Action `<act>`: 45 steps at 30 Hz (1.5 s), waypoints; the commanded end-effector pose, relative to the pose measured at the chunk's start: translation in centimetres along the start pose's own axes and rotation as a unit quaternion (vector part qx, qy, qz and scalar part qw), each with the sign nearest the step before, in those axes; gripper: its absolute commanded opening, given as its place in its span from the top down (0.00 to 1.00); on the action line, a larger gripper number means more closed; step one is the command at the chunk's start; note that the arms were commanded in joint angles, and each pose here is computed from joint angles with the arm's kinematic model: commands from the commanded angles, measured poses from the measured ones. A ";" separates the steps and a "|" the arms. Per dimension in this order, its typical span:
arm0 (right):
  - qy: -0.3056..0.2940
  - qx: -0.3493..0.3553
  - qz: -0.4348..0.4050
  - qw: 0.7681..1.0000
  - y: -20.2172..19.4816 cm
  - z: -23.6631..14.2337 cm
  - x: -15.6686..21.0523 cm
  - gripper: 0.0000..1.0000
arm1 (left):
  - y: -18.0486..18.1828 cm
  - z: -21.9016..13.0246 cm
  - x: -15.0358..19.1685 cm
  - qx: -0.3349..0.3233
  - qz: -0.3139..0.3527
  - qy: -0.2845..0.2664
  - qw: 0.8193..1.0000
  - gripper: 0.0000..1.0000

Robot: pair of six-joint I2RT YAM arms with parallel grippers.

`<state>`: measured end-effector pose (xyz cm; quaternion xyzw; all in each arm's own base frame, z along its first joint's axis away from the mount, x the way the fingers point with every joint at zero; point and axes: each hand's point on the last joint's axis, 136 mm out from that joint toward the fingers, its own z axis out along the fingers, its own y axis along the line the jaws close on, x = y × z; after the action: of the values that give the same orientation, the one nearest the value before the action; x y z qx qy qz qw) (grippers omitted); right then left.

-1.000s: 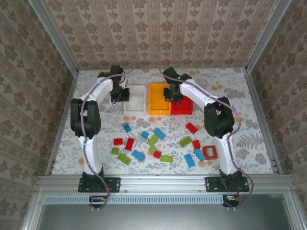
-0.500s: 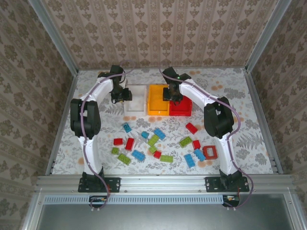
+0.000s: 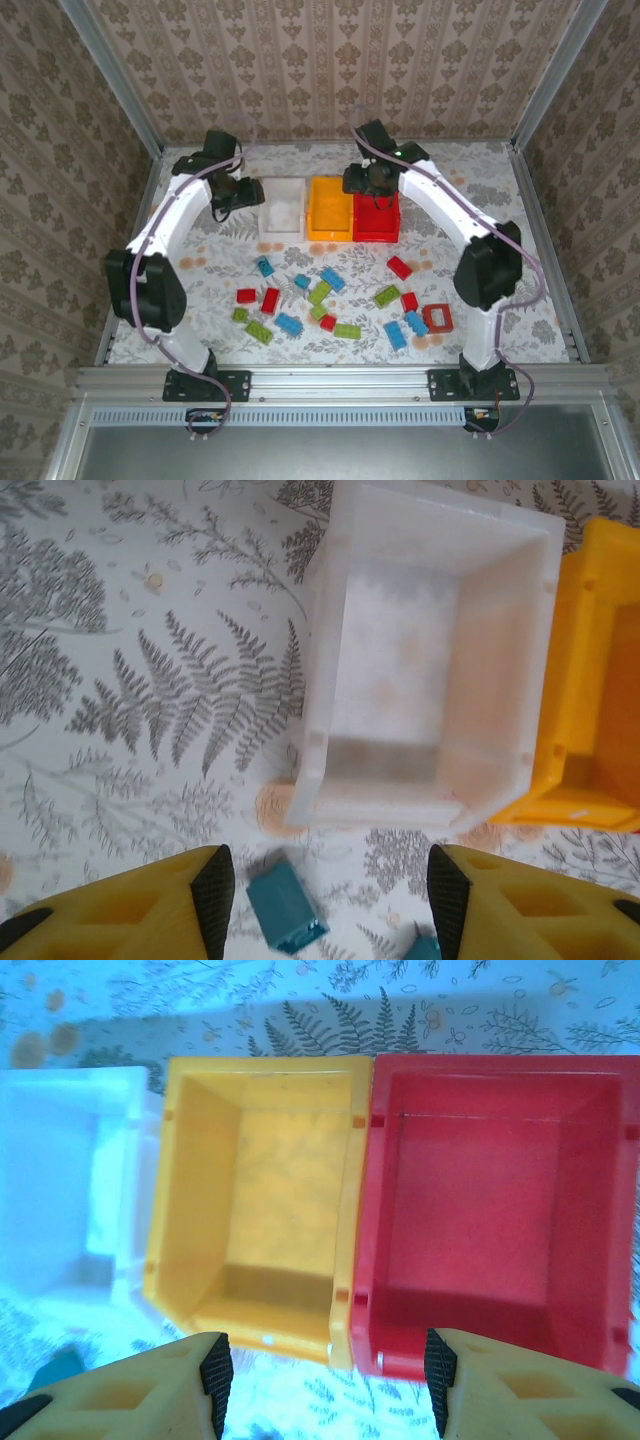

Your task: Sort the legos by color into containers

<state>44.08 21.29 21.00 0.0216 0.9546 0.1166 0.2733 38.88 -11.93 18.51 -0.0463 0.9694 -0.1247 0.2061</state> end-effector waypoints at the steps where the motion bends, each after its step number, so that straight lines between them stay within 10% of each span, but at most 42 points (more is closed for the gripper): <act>1: -0.013 -0.010 -0.014 1.000 0.1 -3.6 1.4 0.43 | 0.6 -1.5 3.3 -0.010 -0.032 0.023 0.999 0.44; 12: -0.016 -0.075 -0.062 0.995 -0.1 -10.7 10.3 0.40 | 0.9 -3.4 12.7 -0.006 -0.072 0.050 0.996 0.44; 24: 0.182 0.048 -0.020 0.982 -8.2 -9.2 26.8 0.42 | -9.3 -6.1 19.0 0.194 0.102 -0.015 0.975 0.39; 45: 0.280 0.072 -0.041 0.956 -8.2 -2.0 34.9 0.43 | -10.7 -7.3 22.8 0.272 0.152 0.003 0.950 0.37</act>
<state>13.68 16.13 3.41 -0.0385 0.9988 0.0290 0.0012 16.32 -23.21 18.51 0.1388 0.9073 -0.3274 0.2245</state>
